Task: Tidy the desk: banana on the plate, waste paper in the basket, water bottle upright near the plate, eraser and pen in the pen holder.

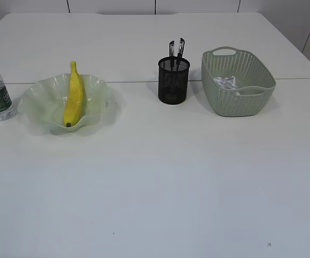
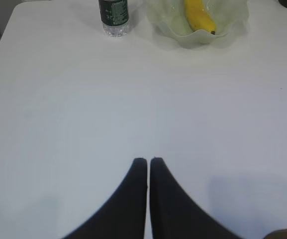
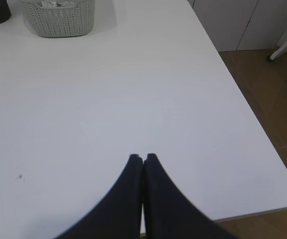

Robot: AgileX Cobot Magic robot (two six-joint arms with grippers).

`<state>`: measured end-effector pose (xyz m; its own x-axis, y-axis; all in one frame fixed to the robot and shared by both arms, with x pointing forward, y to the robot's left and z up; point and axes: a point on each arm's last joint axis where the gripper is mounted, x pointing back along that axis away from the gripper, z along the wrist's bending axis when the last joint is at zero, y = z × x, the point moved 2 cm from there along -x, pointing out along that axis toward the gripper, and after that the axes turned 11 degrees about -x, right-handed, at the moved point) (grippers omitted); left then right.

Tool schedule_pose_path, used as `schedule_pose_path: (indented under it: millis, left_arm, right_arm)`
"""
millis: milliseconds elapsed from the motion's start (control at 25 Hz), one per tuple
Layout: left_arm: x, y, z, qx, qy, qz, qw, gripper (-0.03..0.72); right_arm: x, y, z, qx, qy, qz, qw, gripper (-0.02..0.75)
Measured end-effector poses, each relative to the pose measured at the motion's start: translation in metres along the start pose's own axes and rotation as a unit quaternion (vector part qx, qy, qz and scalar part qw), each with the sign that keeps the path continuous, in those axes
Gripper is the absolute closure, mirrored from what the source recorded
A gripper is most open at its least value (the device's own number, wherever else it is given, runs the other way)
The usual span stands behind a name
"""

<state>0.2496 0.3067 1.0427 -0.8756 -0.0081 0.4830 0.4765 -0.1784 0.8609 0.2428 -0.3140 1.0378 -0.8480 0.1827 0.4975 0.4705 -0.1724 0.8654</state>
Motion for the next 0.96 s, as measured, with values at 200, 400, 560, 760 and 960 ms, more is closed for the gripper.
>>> schedule_pose_path:
  millis: [200,400,560,760,960]
  left_arm:
    - [0.0003,-0.0003,0.0005,0.013,0.023,0.004,1.0,0.707]
    - [0.0004,-0.0004,0.0007,0.017,0.03,0.006,0.999,0.707]
    - [0.0004,-0.0003,0.0005,0.017,0.03,0.006,0.999,0.707]
    - [0.0004,-0.0003,0.0005,0.017,0.03,0.006,0.999,0.707]
    - [0.0004,-0.0003,0.0005,0.017,0.03,0.006,0.999,0.707]
  right_arm:
    - [0.0,0.0,0.0,0.0,0.0,0.0,1.0,0.748]
    - [0.0,0.0,0.0,0.0,0.0,0.0,1.0,0.748]
    - [0.0,0.0,0.0,0.0,0.0,0.0,1.0,0.748]
    - [0.0,0.0,0.0,0.0,0.0,0.0,1.0,0.748]
    - [0.0,0.0,0.0,0.0,0.0,0.0,1.0,0.748]
